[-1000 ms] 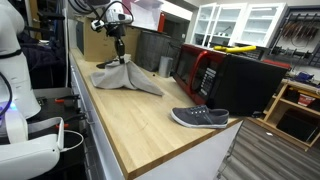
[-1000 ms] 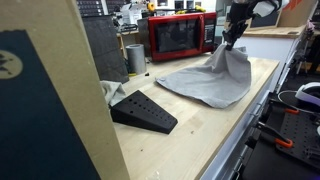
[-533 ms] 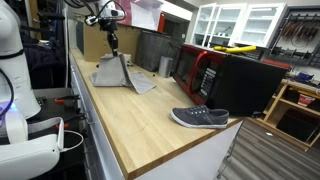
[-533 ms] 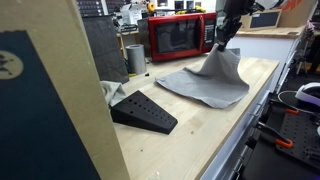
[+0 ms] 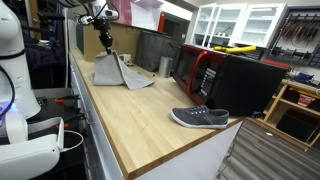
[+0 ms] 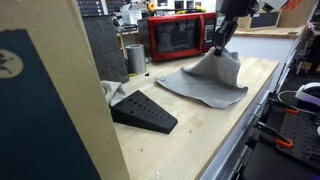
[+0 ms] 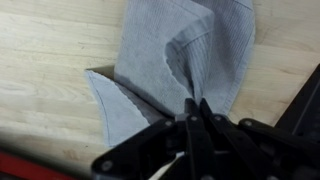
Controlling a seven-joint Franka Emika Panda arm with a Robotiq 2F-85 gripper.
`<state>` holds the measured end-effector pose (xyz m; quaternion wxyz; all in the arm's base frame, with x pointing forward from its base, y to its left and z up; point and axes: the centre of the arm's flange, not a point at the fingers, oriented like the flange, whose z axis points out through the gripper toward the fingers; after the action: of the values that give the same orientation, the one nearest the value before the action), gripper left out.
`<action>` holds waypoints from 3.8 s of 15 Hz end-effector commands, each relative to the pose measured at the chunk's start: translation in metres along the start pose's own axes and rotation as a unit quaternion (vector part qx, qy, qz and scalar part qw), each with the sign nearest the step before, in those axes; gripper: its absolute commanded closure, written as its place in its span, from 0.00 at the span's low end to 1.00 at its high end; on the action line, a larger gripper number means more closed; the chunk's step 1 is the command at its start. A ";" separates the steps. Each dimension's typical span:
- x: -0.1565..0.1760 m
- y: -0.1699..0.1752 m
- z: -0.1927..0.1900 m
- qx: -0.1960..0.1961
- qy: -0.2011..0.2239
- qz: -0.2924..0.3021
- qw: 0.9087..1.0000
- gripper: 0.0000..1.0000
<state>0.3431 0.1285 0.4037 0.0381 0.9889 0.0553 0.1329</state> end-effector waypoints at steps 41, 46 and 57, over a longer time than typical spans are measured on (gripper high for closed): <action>0.032 0.203 0.147 0.109 -0.088 0.423 0.895 0.00; 0.036 0.220 0.187 0.095 -0.111 0.440 0.886 0.00; 0.044 0.214 0.212 0.095 -0.132 0.423 0.892 0.79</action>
<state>0.4581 -0.0925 0.2413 -0.1006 0.9232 -0.3709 0.0041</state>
